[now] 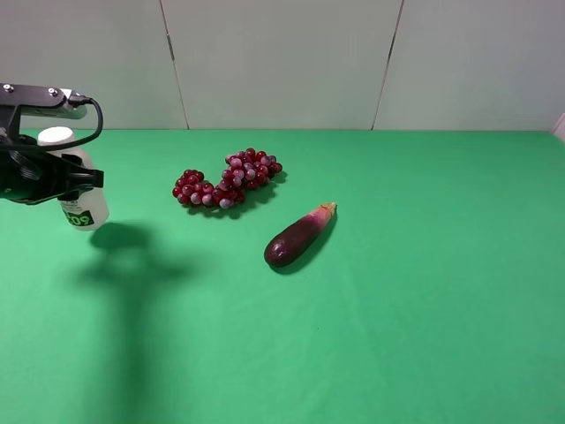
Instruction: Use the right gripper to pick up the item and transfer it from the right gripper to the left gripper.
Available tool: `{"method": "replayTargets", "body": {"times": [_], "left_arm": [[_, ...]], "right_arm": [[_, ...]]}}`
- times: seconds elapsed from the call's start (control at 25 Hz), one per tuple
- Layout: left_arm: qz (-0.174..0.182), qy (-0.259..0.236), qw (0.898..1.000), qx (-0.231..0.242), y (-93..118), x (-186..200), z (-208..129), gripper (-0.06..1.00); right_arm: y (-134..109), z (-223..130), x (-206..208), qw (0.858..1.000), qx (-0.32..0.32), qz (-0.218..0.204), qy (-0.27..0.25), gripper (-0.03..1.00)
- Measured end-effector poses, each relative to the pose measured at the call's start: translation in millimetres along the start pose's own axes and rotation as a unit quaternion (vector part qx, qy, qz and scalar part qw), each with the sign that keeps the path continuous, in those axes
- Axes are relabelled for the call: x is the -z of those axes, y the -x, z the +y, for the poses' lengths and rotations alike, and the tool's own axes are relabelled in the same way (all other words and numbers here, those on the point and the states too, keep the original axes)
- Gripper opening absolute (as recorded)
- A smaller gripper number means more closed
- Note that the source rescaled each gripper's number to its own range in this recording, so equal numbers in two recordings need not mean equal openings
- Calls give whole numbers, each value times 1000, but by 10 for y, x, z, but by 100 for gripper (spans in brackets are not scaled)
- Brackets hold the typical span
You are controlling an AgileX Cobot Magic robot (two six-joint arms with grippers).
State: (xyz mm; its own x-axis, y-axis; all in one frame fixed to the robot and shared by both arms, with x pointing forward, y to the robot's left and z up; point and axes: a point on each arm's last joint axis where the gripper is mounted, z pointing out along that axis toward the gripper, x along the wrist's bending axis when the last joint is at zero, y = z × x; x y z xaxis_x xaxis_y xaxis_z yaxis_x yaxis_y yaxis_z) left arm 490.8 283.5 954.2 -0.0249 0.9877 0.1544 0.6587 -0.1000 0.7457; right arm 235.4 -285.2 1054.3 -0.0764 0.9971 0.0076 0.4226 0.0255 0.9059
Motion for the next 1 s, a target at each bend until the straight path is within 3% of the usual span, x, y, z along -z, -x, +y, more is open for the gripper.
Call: {"method": "replayTargets", "body": {"times": [0.2,0.4,0.68,1.0], "left_arm": [[14,5,1000,-11,-26,1,-19,0],[41,14,999,29,-72,-15,-87,0],[31,38,997,61,-60,-13,-60,0],[13,58,996,65,-28,-21,-23,0]], "right_arm": [[0,0,0,1000,0,0,0,88],[0,0,0,1000,0,0,0,88],[0,0,0,1000,0,0,0,88],[0,0,0,1000,0,0,0,88]]}}
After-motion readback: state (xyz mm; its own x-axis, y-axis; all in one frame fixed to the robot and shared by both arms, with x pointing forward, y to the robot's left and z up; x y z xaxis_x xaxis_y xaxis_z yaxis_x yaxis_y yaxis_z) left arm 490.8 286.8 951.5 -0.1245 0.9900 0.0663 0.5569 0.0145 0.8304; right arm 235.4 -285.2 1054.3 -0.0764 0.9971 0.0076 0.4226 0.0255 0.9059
